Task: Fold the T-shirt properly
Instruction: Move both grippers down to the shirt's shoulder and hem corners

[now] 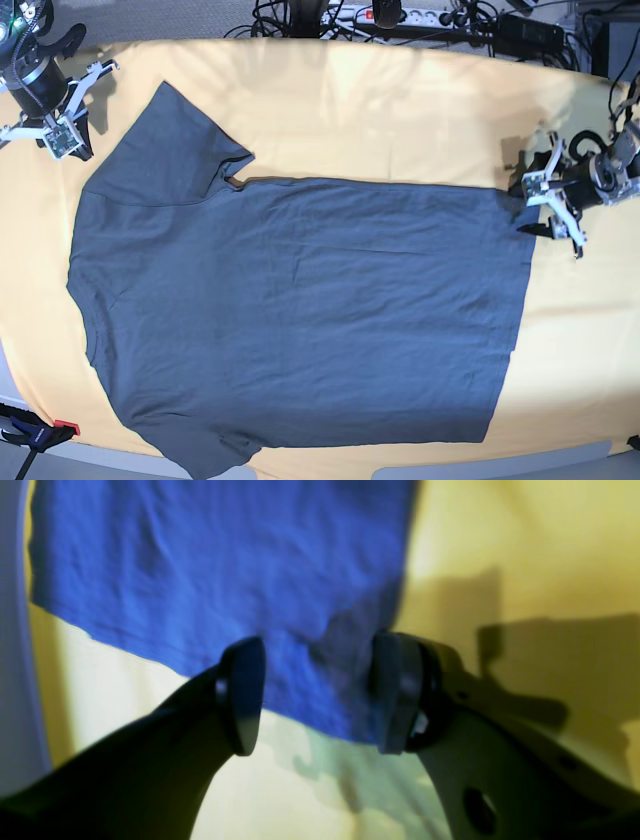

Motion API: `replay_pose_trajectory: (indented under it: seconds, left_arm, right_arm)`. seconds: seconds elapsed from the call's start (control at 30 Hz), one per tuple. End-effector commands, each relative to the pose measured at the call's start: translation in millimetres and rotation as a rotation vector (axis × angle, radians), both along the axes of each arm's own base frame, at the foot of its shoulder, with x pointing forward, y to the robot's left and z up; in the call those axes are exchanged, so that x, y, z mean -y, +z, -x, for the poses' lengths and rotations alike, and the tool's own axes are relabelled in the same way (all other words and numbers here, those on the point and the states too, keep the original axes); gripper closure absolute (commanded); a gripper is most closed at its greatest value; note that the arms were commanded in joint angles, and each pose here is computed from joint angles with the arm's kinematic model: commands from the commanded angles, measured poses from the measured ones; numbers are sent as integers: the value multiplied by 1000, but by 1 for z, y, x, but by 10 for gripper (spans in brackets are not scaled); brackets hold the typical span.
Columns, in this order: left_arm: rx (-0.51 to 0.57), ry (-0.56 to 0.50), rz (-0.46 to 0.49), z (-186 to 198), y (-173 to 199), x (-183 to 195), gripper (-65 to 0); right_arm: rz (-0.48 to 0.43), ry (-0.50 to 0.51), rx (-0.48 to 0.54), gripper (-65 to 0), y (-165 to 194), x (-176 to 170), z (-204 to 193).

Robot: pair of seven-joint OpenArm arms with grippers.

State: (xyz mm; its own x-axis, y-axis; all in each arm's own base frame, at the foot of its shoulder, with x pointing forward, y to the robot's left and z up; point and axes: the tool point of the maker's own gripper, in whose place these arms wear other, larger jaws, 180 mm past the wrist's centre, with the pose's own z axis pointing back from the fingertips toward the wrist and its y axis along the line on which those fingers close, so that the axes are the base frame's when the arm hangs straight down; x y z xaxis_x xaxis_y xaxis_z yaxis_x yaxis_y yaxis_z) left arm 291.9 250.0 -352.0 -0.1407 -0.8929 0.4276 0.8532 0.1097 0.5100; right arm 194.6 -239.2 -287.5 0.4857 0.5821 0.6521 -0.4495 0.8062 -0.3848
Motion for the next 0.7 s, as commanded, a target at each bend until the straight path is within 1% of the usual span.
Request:
replay_pose_trajectory:
  seconds: [0.0,0.07,0.1,0.13,0.17,0.2,0.23,0.27,0.33,0.37,0.4,0.5,0.67]
  left_arm:
    - [-11,-3,-57,-2,-4,-8,-349]
    - [3,-7,-42,-10,-3,-1,-346]
    - [10,-11,-38,-14,-2,2,-328]
    - [16,-14,-34,-16,0,4,-289]
    - [23,-15,-31,-19,2,5,-226]
    - [30,-12,-34,-22,4,5,-146]
    - [34,-12,-33,-23,5,5,-67]
    - [36,-11,-34,-24,6,4,-5]
    - [34,-1,-40,-24,6,3,0]
    - [31,9,-44,-25,5,2,0]
    - [28,18,-41,-25,5,1,0]
    - [24,38,-65,-26,3,-4,0]
    - [34,46,-73,-28,4,-7,0]
  right_arm:
    - [3,11,31,0,8,0,-5]
    - [5,9,28,0,8,0,-4]
    - [8,7,20,0,7,1,-3]
    - [12,6,13,0,6,1,-3]
    - [12,19,7,0,5,0,-2]
    - [12,34,-1,0,4,-2,0]
    - [13,54,-16,-34,1,-5,2]
    - [13,82,-30,-112,0,-8,5]
    - [3,135,-61,-288,-4,-16,11]
    - [-15,154,-75,-356,-6,-21,14]
    - [-27,157,-82,-385,-8,-22,15]
    - [-43,118,-112,-386,-22,-15,16]
    - [-45,78,-78,-385,-36,-2,-7]
